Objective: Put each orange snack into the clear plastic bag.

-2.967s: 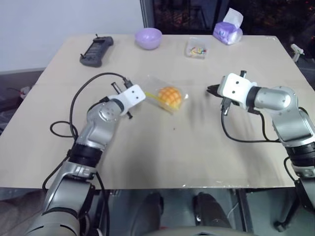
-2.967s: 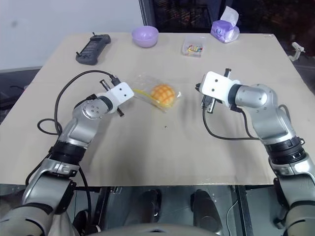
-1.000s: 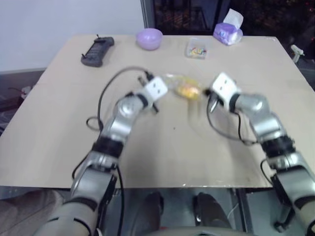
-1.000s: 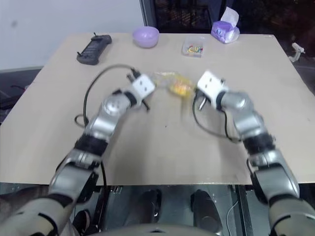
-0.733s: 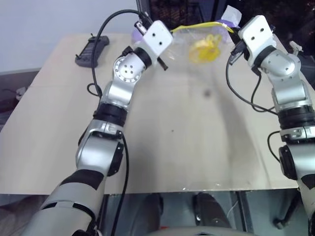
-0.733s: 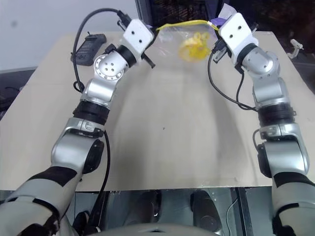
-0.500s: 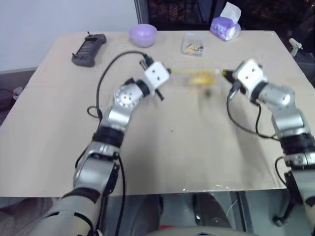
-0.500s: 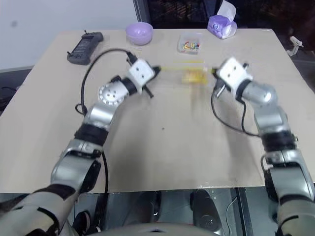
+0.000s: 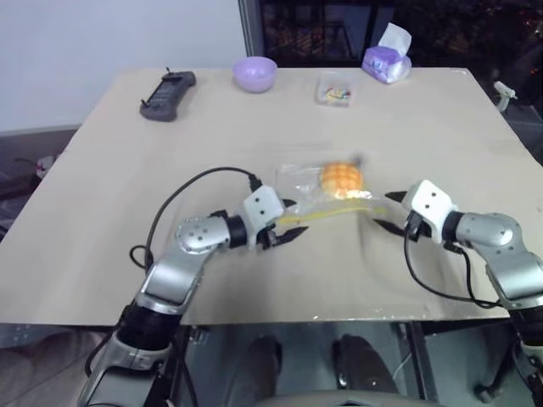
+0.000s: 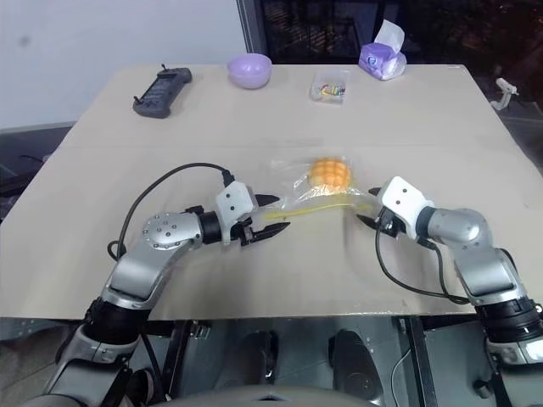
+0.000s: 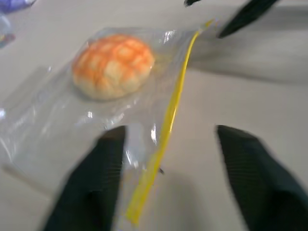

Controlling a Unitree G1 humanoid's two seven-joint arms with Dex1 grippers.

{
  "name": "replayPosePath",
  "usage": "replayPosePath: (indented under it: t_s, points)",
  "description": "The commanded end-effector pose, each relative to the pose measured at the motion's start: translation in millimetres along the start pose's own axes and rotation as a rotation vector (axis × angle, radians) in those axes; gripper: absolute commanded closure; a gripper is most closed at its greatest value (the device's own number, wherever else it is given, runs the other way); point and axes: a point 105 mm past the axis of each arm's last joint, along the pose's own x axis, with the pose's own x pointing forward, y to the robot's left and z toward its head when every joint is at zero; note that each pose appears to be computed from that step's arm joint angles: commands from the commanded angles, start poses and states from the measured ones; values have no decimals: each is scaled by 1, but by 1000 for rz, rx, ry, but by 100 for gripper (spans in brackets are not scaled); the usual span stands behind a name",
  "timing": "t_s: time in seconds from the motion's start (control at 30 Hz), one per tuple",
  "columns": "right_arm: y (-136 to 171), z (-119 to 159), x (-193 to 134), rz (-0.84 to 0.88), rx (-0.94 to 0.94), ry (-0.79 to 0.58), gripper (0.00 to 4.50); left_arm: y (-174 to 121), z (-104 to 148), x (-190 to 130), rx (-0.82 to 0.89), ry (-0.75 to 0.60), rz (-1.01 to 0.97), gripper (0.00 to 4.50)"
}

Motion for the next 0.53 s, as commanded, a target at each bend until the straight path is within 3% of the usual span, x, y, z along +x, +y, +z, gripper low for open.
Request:
replayPosePath:
  t_s: [0.03, 0.23, 0.37, 0.53]
  points:
    - [-4, 2, -23, 11, 68, -36, 163, 14, 13, -22, -140, -110, 67, 125]
    - [-22, -16, -61, -108, 235, -120, 163, 7, -8, -62, -337, -108, 77, 125]
    - [-20, -26, -86, -114, 323, -188, 163, 4, -18, -79, -351, -111, 112, 125]
    - [-9, -36, -102, -66, 384, -179, 163, -5, -23, -86, -380, -116, 105, 125]
